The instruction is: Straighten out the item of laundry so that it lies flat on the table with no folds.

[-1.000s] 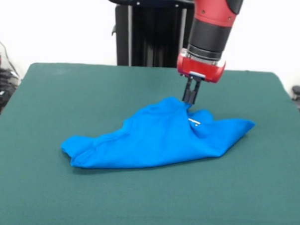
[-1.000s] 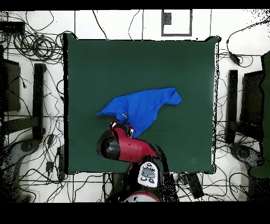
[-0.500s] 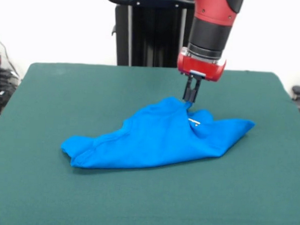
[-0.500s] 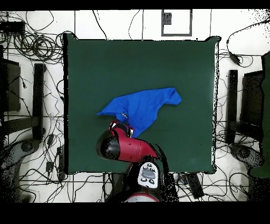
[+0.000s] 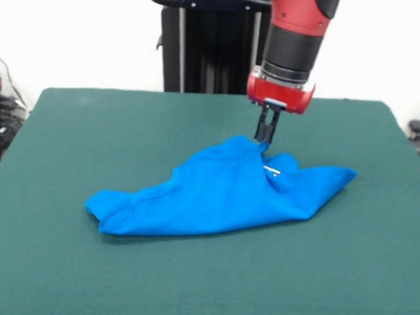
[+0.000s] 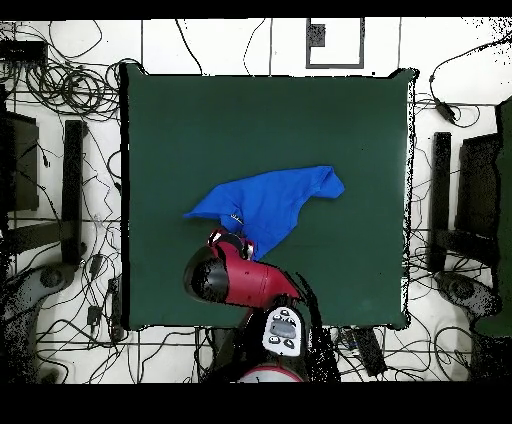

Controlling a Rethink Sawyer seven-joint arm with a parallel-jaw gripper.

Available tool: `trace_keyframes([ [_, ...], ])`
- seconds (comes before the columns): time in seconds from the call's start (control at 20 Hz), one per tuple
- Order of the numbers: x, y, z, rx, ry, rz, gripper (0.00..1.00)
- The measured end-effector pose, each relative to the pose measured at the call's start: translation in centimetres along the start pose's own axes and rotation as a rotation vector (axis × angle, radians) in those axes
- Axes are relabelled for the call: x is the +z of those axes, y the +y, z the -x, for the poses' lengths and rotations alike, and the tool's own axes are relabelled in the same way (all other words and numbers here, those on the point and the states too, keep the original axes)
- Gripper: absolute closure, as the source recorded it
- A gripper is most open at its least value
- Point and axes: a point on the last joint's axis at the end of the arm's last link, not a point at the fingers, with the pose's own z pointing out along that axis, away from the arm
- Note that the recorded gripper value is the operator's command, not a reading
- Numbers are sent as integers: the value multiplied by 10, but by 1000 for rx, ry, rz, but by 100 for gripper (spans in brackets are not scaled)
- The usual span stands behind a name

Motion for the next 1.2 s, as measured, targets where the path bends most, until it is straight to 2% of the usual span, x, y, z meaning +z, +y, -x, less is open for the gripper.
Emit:
trace_keyframes([
  [0.4,1,-7,4,16,5,-4,100],
  [0.45,2,-9,4,19,7,-5,0],
  [1.2,6,-11,2,21,15,-8,0],
])
